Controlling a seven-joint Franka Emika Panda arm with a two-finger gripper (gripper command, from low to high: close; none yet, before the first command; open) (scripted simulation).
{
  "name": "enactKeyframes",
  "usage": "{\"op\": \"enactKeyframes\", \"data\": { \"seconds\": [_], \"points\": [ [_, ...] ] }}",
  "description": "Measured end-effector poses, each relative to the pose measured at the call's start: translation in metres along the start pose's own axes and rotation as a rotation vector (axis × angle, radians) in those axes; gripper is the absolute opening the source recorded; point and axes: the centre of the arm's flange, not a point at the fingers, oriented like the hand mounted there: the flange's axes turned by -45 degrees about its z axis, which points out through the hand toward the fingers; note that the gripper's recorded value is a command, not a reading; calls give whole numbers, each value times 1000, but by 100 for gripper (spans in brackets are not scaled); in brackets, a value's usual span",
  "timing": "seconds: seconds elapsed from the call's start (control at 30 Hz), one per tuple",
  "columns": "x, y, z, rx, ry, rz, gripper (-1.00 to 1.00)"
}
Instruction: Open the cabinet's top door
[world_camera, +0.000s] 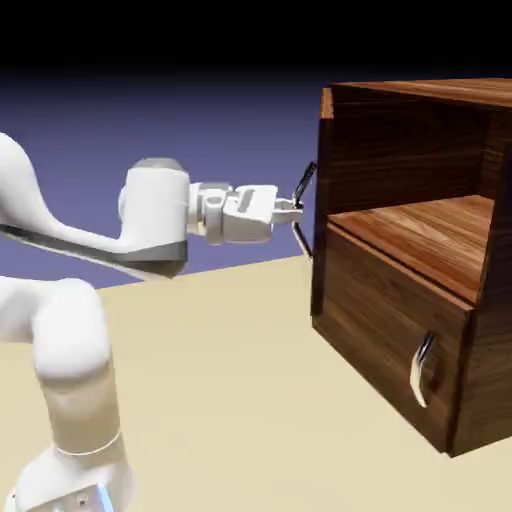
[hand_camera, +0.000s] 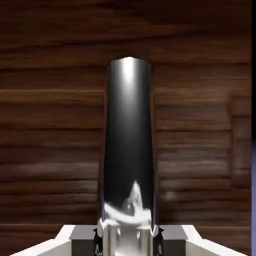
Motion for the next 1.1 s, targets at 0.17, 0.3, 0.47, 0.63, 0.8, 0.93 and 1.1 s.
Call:
{"op": "enactKeyframes", "data": {
  "seconds": [0.17,0.3,0.47,0.63,0.8,0.93,1.1],
  "points": [
    [0,-7,-21,-46,1,-1,-100],
    [0,-14,-39,-85,1,-1,-100],
    [0,-26,-66,-145,1,0,-100],
    [0,-44,-99,-223,0,1,-100],
    [0,-69,-137,-315,0,1,-100],
    [0,-95,-171,-403,-1,2,-100],
    [0,-134,-211,-518,-1,2,-100]
  ]
}}
